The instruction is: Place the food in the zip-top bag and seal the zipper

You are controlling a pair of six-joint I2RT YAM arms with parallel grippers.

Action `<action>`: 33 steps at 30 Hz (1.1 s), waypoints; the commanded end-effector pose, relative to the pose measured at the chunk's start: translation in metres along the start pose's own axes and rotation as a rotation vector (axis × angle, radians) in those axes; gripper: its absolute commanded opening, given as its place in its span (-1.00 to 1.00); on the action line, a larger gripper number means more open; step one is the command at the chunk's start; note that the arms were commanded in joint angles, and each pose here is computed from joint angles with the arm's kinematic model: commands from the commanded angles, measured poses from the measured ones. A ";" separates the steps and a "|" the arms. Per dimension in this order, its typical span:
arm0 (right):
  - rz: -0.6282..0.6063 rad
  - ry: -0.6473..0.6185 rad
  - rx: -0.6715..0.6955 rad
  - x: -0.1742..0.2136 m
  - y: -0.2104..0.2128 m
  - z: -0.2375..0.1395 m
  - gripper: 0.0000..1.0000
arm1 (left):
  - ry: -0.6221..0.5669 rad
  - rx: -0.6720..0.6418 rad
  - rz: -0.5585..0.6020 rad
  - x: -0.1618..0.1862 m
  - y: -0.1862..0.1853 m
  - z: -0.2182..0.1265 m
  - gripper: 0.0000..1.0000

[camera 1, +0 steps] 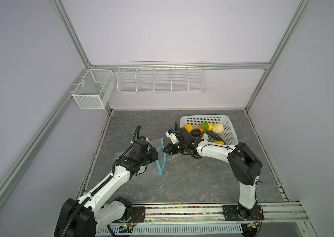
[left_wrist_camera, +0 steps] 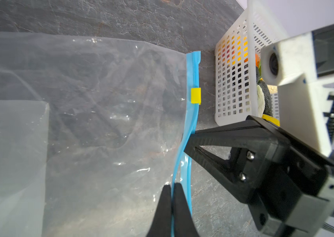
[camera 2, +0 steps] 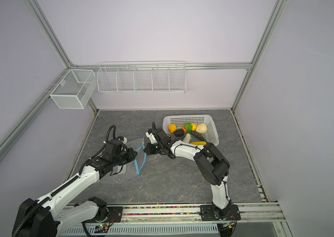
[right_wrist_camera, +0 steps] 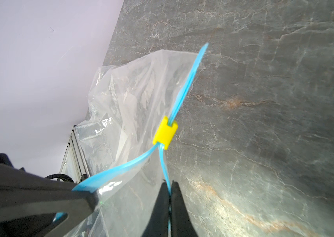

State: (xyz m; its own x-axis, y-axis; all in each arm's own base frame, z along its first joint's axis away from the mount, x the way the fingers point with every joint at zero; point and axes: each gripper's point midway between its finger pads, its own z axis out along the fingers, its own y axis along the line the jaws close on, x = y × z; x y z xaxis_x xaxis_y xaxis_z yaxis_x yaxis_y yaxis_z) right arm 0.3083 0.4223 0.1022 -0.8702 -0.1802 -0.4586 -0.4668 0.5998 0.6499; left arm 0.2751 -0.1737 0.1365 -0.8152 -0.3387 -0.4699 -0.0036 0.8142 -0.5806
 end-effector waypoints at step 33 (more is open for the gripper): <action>0.060 0.012 0.119 0.006 -0.038 0.000 -0.87 | -0.159 -0.134 -0.067 -0.024 0.035 -0.025 -1.00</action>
State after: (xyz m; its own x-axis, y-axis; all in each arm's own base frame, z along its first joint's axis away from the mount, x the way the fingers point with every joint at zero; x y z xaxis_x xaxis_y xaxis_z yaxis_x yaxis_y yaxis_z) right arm 0.3116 0.4152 0.0961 -0.8783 -0.1734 -0.4455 -0.4461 0.6323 0.6334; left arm 0.2805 -0.1387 0.1453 -0.7327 -0.4277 -0.5295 -0.0924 0.8332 -0.5452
